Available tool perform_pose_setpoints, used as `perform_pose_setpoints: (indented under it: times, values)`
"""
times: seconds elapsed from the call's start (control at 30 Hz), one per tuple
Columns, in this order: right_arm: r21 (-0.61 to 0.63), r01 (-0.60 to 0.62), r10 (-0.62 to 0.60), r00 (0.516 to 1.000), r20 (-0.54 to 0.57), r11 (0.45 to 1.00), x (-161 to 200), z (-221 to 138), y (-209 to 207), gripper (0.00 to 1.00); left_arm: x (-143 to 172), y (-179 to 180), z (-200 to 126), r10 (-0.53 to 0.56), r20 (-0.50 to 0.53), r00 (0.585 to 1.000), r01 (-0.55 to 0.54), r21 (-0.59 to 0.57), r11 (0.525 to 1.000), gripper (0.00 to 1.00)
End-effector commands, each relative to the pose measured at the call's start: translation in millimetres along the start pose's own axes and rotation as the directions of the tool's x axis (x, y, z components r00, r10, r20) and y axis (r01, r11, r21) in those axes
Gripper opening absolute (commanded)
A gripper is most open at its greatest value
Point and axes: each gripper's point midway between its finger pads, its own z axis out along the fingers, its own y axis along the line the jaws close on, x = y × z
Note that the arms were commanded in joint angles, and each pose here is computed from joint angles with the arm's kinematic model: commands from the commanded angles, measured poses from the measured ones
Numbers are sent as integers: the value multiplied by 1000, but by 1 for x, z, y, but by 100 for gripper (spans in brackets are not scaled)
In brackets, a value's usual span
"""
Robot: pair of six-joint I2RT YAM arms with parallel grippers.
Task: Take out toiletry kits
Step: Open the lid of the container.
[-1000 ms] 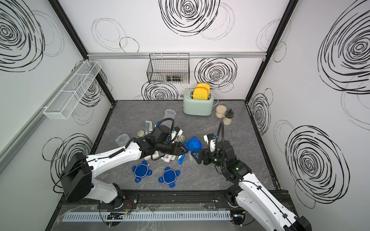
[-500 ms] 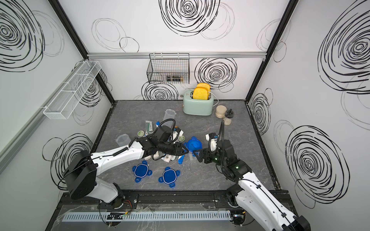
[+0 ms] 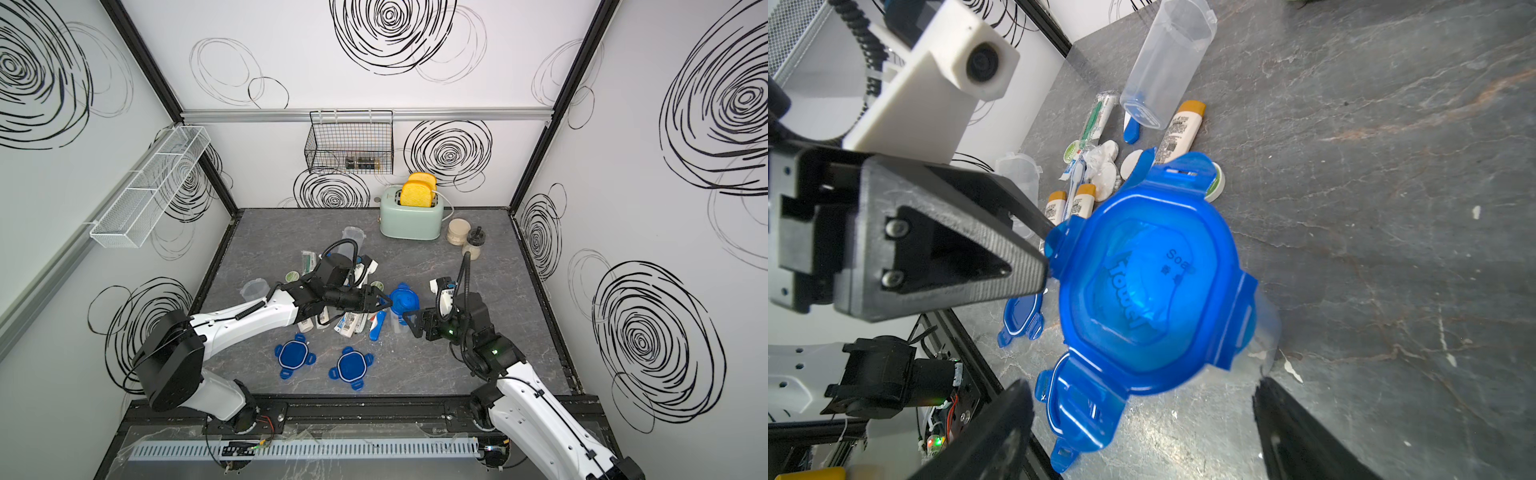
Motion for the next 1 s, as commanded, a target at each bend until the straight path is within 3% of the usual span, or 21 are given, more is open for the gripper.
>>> perform_pose_setpoints:
  times: [0.0,0.2,0.33,0.97]
  values:
    - [-13,-3,3,1000,4,1000,0,0,1,85,-16,-19,1,20,32,999,-23,70,997,34]
    - [-14,0,0,1000,9,1000,-1,0,1,85,-15,-16,-1,18,32,999,-20,63,998,16]
    - [-15,-2,2,1000,10,1000,0,0,1,85,-18,-19,-3,25,39,999,-27,66,997,10]
    - [3,-1,1,998,69,1000,-11,-9,-1,85,-21,-71,-3,120,38,992,-124,145,982,6]
